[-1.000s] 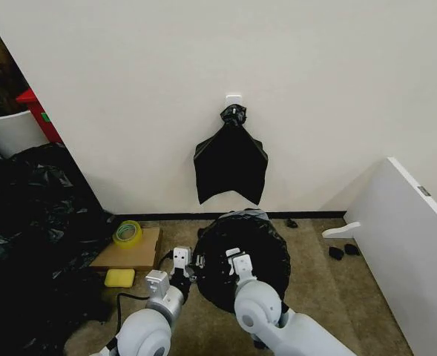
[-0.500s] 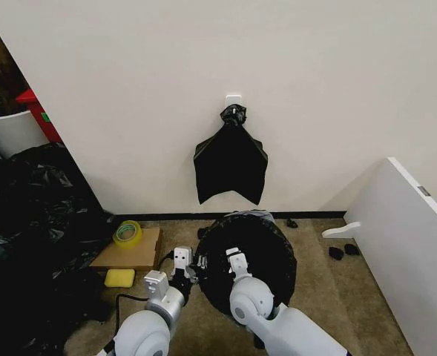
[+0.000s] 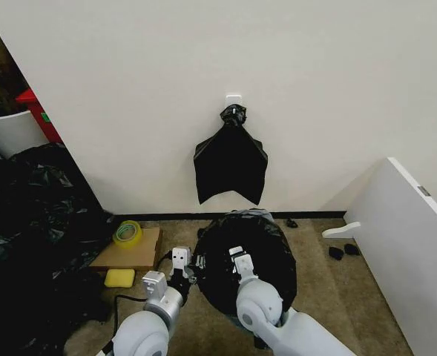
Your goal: Place the garbage bag over the trash bin.
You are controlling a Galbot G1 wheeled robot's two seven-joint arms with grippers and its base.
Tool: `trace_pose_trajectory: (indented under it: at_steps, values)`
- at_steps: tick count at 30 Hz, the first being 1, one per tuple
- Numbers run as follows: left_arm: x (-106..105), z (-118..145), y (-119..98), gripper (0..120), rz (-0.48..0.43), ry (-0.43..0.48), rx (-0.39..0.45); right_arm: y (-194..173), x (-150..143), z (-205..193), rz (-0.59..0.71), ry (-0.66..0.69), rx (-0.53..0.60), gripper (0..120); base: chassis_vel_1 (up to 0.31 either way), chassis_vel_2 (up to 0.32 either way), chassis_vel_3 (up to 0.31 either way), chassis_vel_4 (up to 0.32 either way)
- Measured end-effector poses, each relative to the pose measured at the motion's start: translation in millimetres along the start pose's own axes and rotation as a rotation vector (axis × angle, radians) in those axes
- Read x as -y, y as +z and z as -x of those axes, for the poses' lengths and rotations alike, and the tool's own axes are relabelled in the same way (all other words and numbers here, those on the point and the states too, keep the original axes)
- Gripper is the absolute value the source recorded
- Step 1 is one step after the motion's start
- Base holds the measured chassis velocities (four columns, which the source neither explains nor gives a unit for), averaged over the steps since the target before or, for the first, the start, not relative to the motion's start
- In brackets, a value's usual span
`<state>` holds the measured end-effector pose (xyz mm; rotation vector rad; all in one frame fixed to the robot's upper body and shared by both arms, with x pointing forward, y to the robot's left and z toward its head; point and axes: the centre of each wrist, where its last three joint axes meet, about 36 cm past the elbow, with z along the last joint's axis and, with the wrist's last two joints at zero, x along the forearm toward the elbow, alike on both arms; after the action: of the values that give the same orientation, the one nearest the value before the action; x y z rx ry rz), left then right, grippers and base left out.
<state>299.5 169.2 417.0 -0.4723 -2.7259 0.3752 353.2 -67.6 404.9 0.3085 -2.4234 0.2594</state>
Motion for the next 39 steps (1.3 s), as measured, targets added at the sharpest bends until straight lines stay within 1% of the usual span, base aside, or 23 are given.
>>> trace_pose_trajectory:
  at_steps: [1, 2, 5, 6, 8, 10, 13, 14, 16, 21, 26, 27, 28, 29, 32, 37, 39]
  values:
    - [-1, 1, 1, 0, -0.008, -0.006, -0.004, -2, -1, -11, -0.008, -0.016, 0.027, 0, 0.0, 0.0, 0.0, 0.0]
    - [-1, 1, 1, 0, -0.008, -0.006, -0.004, -2, -1, -11, -0.008, -0.016, 0.027, 0, 0.0, 0.0, 0.0, 0.0]
    - [0, 2, 1, 0, -0.036, -0.01, -0.022, -6, -3, -19, -0.02, -0.021, 0.088, 0, 0.0, 0.0, 0.0, 0.0]
    - [0, 2, 1, 0, -0.036, -0.01, -0.022, -6, -3, -19, -0.02, -0.021, 0.088, 0, 0.0, 0.0, 0.0, 0.0]
    - [2, 0, 0, 0, -0.055, -0.002, -0.033, -6, -5, -11, -0.026, -0.001, 0.121, 0, 0.0, 0.0, 0.0, 0.0]
    - [3, -1, -1, 0, -0.063, 0.002, -0.038, -6, -6, -6, -0.026, 0.004, 0.127, 0, 0.0, 0.0, 0.0, 0.0]
    - [4, -5, -7, 0, -0.089, 0.013, -0.051, -2, -7, 17, -0.035, 0.04, 0.141, 0, 0.0, 0.0, 0.0, 0.0]
    - [4, -5, -7, 0, -0.089, 0.013, -0.051, -2, -7, 17, -0.035, 0.04, 0.141, 0, 0.0, 0.0, 0.0, 0.0]
    - [3, -8, -9, 0, -0.092, 0.018, -0.054, 6, -4, 33, -0.058, 0.072, 0.147, 0, 0.0, 0.0, 0.0, 0.0]
    - [2, -9, -10, 0, -0.097, 0.02, -0.059, 13, 2, 42, -0.077, 0.091, 0.135, 0, 0.0, 0.0, 0.0, 0.0]
    - [3, -7, -11, 0, -0.099, 0.021, -0.057, 8, 8, 30, -0.069, 0.079, 0.143, 0, 0.0, 0.0, 0.0, 0.0]
    - [2, -5, -10, 0, -0.099, 0.014, -0.057, 2, 10, 12, -0.059, 0.051, 0.163, 0, 0.0, 0.0, 0.0, 0.0]
    - [1, -4, -10, 0, -0.098, 0.008, -0.057, -1, 11, 3, -0.059, 0.037, 0.173, 0, 0.0, 0.0, 0.0, 0.0]
    - [1, -4, -10, 0, -0.098, 0.008, -0.057, -1, 11, 3, -0.059, 0.037, 0.173, 0, 0.0, 0.0, 0.0, 0.0]
    - [0, -2, -7, 0, -0.082, -0.009, -0.058, -6, 9, -17, -0.073, 0.006, 0.191, 0, 0.0, 0.0, 0.0, 0.0]
    - [1, -1, -5, 0, -0.065, -0.011, -0.057, -10, 1, -19, -0.095, 0.011, 0.192, 0, 0.0, 0.0, 0.0, 0.0]
    - [4, -2, -2, 0, -0.042, -0.009, -0.054, -12, -6, -8, -0.109, 0.05, 0.174, 0, 0.0, 0.0, 0.0, 0.0]
